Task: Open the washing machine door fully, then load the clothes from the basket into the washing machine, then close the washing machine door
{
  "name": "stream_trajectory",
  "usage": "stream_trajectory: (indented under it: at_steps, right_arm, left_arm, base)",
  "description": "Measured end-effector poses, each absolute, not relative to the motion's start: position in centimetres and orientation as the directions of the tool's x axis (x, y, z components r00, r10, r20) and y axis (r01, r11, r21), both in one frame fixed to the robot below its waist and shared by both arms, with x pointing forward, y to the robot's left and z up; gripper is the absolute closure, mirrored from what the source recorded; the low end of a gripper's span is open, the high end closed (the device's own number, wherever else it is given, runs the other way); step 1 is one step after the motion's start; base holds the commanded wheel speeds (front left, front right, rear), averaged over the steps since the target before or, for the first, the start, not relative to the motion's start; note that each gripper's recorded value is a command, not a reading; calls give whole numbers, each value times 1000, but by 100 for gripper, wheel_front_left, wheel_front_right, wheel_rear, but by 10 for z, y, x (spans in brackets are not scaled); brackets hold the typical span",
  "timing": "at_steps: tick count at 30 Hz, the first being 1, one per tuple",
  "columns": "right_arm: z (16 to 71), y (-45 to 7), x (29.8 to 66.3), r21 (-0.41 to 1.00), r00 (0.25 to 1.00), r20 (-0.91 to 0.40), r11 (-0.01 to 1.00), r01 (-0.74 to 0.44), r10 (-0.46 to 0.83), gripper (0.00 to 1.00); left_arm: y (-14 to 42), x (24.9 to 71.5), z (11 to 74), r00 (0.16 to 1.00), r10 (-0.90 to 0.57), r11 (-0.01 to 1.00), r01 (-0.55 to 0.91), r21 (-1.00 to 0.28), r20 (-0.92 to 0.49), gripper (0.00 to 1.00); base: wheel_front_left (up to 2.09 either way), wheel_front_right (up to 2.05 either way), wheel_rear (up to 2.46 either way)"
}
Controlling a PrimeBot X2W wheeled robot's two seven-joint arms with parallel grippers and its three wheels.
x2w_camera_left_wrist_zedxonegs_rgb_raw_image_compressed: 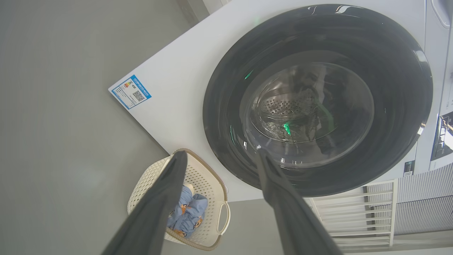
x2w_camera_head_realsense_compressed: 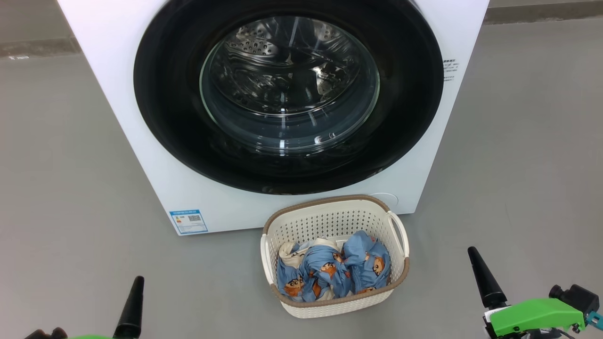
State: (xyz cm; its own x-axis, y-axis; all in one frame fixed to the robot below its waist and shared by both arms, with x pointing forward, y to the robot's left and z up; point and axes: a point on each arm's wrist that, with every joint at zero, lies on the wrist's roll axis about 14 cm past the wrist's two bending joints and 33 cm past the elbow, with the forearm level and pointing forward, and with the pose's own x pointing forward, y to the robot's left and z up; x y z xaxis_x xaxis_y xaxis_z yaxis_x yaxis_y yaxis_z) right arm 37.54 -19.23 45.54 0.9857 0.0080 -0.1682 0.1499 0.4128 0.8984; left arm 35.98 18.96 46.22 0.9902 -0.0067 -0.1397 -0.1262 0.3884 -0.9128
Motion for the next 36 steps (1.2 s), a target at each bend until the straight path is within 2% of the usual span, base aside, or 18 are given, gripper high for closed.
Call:
stream_trajectory:
  at_steps: [25,36]
  right_arm:
    - [469,-185,389,717,992,-120,695,54,47,0]
    - [473,-182,393,618,992,-106,786,6,76,0]
  left_arm:
    - [191,367,481,997,-24,671,-35,-741,-69,0]
    - [190,368,490,999,-35,753,6,-658,-31,0]
  base:
    - [0,0,0]
    - [0,0,0]
